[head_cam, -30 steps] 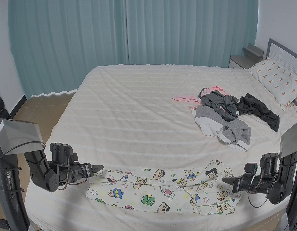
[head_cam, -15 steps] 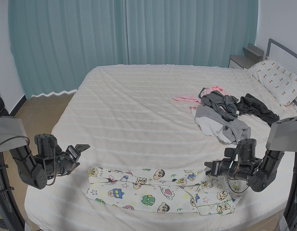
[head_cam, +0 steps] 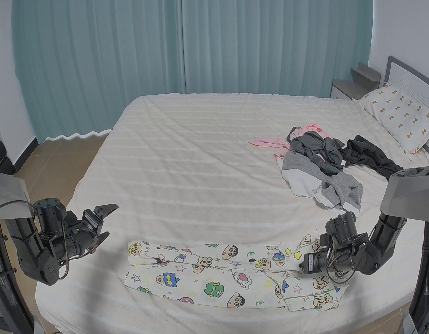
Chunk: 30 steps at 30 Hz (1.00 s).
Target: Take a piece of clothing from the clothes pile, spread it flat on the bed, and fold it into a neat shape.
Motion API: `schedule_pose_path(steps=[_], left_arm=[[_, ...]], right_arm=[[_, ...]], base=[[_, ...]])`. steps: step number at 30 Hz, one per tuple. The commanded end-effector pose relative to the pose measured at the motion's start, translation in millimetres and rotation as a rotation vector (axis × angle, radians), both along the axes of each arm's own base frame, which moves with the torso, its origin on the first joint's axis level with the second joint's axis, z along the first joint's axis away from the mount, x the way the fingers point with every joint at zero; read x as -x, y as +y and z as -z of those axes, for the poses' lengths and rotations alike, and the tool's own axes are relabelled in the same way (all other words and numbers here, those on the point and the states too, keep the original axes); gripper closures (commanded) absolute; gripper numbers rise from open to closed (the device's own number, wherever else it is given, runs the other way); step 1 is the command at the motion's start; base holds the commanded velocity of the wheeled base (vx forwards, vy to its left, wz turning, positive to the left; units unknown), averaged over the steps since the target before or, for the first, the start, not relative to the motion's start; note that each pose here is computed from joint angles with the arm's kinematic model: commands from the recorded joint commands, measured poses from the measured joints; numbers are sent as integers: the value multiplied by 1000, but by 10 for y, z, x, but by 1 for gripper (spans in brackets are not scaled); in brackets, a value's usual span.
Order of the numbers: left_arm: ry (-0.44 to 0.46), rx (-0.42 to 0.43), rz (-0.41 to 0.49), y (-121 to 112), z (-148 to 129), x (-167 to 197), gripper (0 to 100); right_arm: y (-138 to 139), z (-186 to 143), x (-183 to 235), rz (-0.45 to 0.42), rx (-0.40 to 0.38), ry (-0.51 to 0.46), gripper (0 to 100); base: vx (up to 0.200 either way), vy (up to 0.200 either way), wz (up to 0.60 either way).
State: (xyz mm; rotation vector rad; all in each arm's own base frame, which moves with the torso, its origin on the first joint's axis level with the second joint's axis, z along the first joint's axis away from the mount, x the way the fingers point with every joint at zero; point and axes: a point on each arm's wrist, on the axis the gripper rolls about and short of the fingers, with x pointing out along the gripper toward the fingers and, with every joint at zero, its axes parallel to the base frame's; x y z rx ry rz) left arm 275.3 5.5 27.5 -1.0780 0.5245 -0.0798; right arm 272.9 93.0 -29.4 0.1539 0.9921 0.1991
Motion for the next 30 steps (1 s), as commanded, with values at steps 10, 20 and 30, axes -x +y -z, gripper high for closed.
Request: schedule_pose_path(steps=[10, 20, 30], left_arm=[[53, 3, -1, 5, 103, 72, 0], [72, 19, 31, -13, 122, 124, 0], [70, 17, 35, -17, 191, 111, 0]], right_arm=[[-20, 10, 250, 41, -9, 64, 100], [-68, -775, 418, 69, -241, -181, 0], [-131, -725, 202, 80, -260, -187, 0]], base=[[0, 0, 0], [0, 0, 0], [0, 0, 0]])
